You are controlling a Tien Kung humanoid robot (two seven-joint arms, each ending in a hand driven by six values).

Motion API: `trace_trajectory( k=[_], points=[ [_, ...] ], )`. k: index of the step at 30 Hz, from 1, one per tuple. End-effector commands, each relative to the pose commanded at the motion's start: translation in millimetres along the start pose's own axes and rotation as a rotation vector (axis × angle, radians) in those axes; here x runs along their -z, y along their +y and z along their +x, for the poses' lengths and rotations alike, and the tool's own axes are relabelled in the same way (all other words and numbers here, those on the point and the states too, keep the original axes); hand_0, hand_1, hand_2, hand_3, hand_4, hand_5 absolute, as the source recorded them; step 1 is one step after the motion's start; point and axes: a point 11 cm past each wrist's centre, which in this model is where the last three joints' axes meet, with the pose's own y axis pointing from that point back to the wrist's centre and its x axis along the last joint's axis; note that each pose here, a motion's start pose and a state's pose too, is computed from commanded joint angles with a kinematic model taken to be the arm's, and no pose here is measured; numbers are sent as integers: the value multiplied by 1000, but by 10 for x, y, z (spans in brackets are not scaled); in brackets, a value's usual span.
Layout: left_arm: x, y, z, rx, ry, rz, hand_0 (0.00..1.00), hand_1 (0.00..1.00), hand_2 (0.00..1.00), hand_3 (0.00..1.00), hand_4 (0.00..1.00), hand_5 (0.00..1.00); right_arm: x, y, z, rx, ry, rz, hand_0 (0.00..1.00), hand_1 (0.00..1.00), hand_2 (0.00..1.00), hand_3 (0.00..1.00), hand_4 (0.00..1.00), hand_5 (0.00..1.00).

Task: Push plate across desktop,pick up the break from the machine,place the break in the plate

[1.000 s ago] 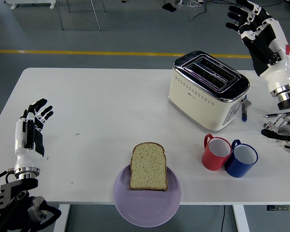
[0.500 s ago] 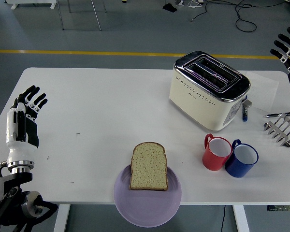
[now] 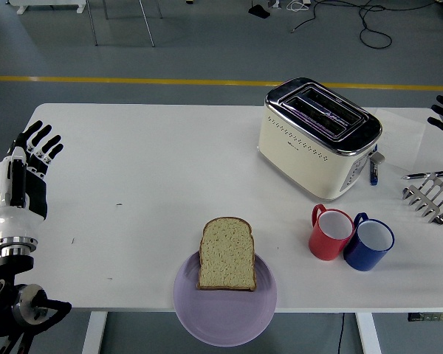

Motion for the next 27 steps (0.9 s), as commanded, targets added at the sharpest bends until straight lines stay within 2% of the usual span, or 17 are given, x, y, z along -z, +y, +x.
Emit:
trace_trajectory(
  k=[7,27],
  points=[
    [-114,-19,-12,15,-31,-25,798,815,863,812,508,883,-28,-9,36,-10,14,-3,805,766,768,768,506,482],
    [-105,-39,-56,38,-53,-13,808,829,873,817,526,921,22,5,171,-40,26,2,810,767,766,764,517,534]
  ],
)
